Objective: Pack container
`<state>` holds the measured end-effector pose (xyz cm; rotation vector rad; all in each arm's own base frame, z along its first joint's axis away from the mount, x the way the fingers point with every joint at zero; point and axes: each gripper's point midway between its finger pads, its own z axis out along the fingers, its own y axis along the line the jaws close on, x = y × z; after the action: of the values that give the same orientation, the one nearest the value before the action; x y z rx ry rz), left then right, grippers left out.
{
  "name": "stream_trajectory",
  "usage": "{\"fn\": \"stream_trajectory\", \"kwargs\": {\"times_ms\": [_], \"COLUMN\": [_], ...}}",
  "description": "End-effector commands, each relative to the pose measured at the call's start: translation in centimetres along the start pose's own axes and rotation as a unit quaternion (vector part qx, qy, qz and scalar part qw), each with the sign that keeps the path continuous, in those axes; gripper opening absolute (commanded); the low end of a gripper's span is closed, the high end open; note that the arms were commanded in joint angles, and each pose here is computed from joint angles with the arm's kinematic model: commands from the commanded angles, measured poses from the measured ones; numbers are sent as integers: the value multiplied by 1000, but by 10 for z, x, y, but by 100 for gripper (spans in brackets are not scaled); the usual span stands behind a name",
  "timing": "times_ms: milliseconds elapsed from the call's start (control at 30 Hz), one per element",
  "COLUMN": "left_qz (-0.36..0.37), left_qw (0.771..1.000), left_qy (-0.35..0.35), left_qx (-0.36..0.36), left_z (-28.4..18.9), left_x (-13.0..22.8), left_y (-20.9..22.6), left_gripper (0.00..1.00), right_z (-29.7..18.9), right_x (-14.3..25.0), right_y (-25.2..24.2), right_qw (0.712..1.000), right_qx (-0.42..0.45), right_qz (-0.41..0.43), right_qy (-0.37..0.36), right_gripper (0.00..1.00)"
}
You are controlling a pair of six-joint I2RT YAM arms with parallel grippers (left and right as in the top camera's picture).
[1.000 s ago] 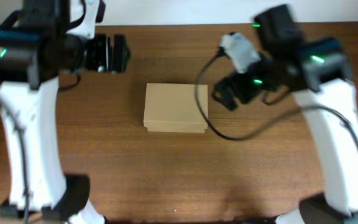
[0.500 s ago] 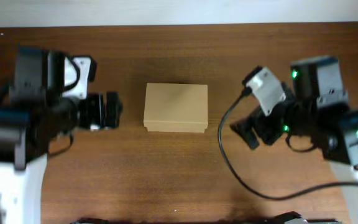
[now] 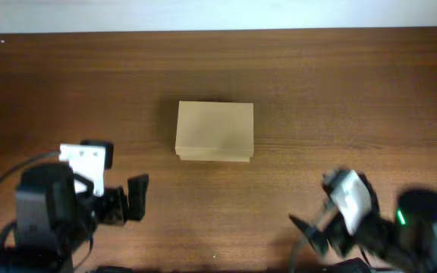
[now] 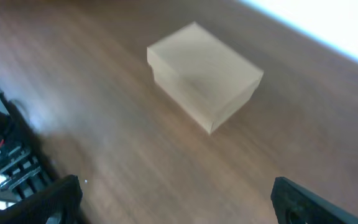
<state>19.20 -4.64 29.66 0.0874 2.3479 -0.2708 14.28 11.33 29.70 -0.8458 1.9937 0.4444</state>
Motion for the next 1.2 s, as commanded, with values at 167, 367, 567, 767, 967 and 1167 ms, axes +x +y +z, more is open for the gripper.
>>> {"fn": "stream_trajectory", "kwargs": {"times_ms": [167,367,567,767,967,1167], "left_qz": [13,22,24,33,39,48], "left_qw": [999,995,995,990,986,977], "left_qy": [-30,-64,-72,-118,-148,-193], "left_qx": [17,67,71,71,73,78], "left_z": [-1,12,32,51,87,115], "left_x": [43,57,61,43,41,35], "left_y": [0,-13,-11,-9,-4,0], "left_gripper": [100,100,100,100,99,100], "right_z": [-40,-63,-64,-64,-64,-64], "right_x": [29,39,39,39,39,39], "right_y": [33,48,48,48,48,48], "right_qw": [993,982,983,983,983,983], "right_qx": [19,35,34,34,34,34], "right_qz": [-7,-31,-29,-29,-29,-29], "right_qy": [-115,-180,-177,-177,-177,-177], "right_gripper": [99,99,99,99,99,99]}}
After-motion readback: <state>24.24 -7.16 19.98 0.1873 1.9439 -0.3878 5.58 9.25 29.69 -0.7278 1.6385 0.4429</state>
